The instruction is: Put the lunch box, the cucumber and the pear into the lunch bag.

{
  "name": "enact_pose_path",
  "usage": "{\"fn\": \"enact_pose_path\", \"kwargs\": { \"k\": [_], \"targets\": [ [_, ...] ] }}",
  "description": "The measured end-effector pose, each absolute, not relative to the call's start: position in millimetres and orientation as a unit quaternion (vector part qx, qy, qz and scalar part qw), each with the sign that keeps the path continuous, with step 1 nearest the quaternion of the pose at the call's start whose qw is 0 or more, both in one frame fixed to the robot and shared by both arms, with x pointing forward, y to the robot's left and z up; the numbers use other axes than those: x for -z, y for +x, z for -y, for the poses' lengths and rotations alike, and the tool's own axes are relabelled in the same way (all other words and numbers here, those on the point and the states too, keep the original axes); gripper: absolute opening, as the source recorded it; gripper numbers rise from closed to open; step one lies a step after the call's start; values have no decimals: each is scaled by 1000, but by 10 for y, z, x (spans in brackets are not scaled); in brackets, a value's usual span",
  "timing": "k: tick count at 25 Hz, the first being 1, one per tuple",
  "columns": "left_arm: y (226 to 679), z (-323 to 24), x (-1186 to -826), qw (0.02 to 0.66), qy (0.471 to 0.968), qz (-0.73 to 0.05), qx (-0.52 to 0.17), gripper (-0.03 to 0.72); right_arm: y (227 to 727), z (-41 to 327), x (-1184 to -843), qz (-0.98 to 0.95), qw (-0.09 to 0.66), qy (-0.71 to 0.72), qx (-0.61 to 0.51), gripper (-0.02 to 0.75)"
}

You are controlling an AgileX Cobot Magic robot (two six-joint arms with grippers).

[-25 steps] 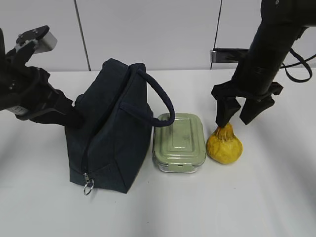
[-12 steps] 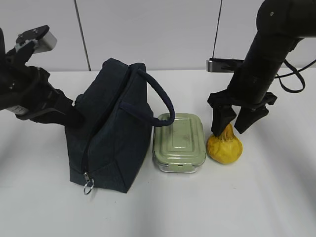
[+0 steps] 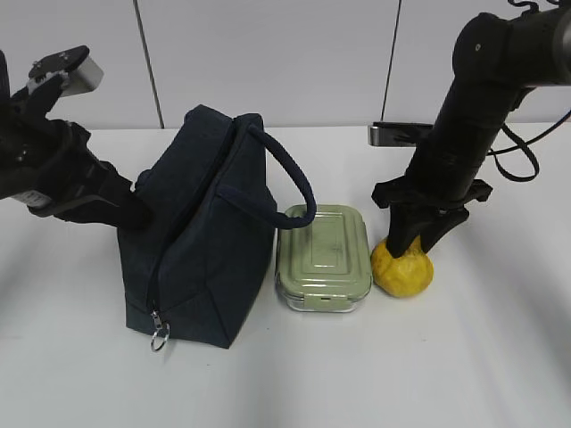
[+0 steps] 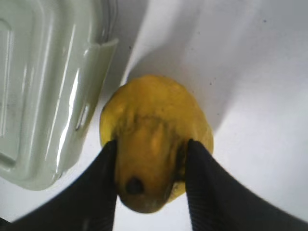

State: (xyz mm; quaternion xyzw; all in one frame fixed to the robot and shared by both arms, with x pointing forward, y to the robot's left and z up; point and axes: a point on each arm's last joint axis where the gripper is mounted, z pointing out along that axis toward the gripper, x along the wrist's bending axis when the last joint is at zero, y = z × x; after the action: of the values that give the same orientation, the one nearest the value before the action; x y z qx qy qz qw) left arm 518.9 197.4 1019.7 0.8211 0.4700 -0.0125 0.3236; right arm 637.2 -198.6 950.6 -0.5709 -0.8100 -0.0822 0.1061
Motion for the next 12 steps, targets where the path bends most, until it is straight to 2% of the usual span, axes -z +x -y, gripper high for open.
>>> {"fn": "enact_pose_path", "kwargs": {
  "k": [2,7,12],
  "targets": [
    [5189,-1974,-10197,324,821,-470,13,-15,6373,1989,-9546,814,100,-565,86,202],
    [5189,-1974,-10197,324,821,-470,13,-15,6373,1988,-9681,819,85,-558,98,181],
    [5189,-1974,-10197,324,821,-470,13,-15,6340,1952,-10394,823,27,-539,180,176]
  ]
}}
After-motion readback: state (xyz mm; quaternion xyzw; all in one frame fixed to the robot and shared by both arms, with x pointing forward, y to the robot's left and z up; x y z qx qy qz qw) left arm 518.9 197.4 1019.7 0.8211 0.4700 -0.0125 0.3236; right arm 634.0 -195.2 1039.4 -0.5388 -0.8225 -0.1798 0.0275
